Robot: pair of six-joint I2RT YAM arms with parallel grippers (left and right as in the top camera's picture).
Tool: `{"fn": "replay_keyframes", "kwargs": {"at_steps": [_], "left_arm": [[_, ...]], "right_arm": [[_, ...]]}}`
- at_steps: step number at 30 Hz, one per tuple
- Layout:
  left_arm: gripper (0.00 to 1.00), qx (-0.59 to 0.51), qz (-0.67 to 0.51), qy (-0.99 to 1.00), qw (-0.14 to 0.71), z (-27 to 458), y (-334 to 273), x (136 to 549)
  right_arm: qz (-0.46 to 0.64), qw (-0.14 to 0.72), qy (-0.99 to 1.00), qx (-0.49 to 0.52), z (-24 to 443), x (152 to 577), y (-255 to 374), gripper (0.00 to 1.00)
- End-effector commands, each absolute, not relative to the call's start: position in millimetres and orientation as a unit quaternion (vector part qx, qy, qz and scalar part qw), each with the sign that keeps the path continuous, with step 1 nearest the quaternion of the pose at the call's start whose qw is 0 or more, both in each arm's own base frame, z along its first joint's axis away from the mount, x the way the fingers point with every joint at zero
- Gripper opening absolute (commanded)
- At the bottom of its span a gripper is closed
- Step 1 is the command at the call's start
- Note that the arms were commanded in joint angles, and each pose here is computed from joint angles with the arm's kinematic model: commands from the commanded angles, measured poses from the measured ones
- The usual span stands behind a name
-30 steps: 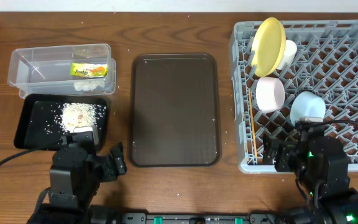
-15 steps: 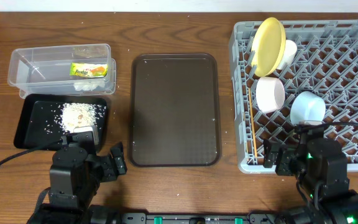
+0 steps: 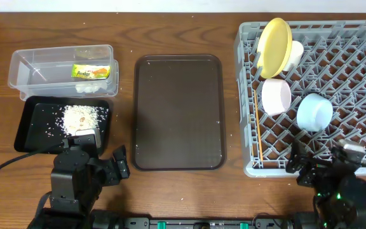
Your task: Sort waste into correct bins and load items into the dishwasher rack
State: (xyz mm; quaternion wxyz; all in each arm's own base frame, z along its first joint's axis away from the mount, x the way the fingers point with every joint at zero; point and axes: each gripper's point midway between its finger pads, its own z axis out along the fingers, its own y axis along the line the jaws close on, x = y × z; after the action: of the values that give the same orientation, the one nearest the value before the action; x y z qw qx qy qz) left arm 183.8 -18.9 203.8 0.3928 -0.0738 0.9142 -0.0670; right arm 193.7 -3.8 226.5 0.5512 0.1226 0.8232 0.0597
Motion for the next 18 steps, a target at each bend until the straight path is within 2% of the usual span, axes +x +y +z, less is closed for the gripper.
{"fn": "replay_keyframes", "kwargs": {"at_steps": [1, 10, 18], "left_arm": [[0.91, -0.08, -0.064, 0.914, 0.392, 202.0, -16.9, 183.1], [0.91, -0.08, -0.064, 0.914, 0.392, 202.0, -16.9, 183.1], [0.91, -0.08, -0.064, 0.914, 0.392, 201.9, -16.9, 183.0]], "right_arm": [[0.045, 0.59, 0.797, 0.117, 227.1, 195.3, -10.0, 0.99], [0.047, 0.667, 0.734, 0.12, 208.3, 221.8, -15.0, 0.99], [0.039, 0.7, 0.711, 0.055, 186.1, 242.5, -3.0, 0.99]]}}
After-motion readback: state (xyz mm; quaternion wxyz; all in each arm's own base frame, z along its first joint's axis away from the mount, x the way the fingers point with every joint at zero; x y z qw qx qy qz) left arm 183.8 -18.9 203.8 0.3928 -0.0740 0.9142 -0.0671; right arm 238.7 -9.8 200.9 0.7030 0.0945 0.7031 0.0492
